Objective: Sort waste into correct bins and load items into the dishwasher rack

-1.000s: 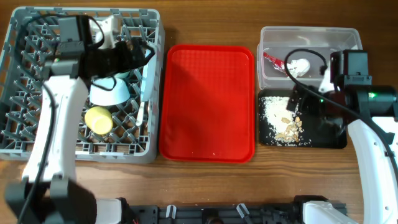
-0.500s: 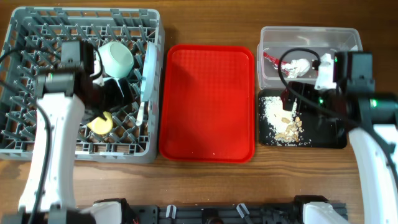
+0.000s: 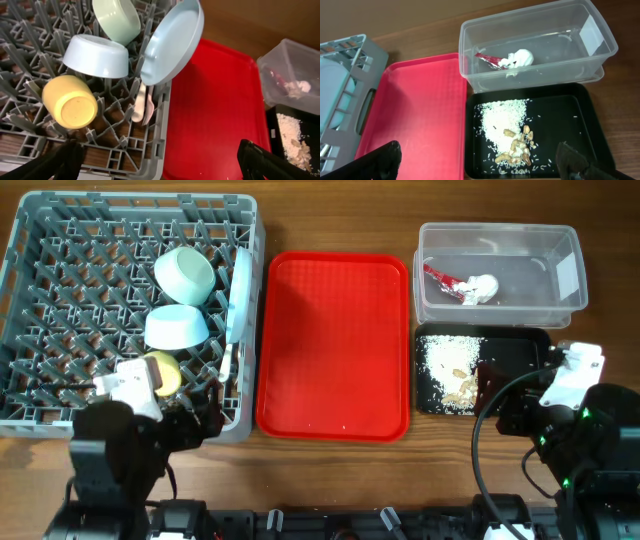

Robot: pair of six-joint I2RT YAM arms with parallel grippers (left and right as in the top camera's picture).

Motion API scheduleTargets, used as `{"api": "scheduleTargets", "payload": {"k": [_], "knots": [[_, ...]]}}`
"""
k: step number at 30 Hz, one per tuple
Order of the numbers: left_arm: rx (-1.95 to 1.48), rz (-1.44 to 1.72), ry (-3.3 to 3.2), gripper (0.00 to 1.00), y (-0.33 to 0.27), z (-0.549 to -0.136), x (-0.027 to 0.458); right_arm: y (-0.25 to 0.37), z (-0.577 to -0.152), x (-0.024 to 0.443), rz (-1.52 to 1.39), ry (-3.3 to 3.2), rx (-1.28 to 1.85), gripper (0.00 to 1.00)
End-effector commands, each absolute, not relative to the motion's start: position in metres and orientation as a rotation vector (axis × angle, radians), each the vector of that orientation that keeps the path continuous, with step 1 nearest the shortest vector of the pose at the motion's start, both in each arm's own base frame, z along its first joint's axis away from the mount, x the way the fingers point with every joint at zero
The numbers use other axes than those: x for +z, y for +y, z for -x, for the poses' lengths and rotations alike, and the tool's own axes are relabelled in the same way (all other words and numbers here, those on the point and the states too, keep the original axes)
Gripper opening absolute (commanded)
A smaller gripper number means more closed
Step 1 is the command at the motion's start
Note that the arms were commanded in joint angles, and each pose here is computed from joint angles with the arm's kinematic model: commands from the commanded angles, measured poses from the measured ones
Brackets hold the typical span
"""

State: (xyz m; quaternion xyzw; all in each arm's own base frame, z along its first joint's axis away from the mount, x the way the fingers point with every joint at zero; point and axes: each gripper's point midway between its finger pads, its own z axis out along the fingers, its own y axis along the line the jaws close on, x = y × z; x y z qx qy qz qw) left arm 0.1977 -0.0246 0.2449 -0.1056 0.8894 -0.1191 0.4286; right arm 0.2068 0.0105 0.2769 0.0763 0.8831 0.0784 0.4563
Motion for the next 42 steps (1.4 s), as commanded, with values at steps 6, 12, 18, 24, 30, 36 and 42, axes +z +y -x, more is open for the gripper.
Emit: {"api": "scheduleTargets", "payload": {"k": [6,12,18,24,30,36,42], "knots": [[-0.281,0.254,2.213,1.00,-0.023,-0.196,0.244,0.007,-0.209,0.270,-0.217,2.197,0.180,0.99],[-0.281,0.254,2.213,1.00,-0.023,-0.196,0.244,0.007,-0.208,0.270,-0.217,2.199,0.179,1.00],[-0.281,0.254,2.212,1.00,-0.023,-0.196,0.244,0.004,-0.212,0.285,-0.205,2.097,0.160,1.00],[-0.281,0.254,2.212,1.00,-0.023,-0.196,0.244,0.024,-0.214,0.303,-0.038,1.678,0.221,1.00],[-0.281,0.254,2.212,1.00,-0.023,-0.196,0.244,0.026,-0.216,0.300,-0.012,1.406,0.237,1.00],[-0.281,0.254,2.212,1.00,-0.023,-0.196,0.244,0.026,-0.222,0.281,-0.001,1.311,0.234,1.00],[-0.281,0.254,2.212,1.00,-0.023,-0.196,0.244,0.029,-0.234,0.244,0.007,1.381,0.243,1.00]]}}
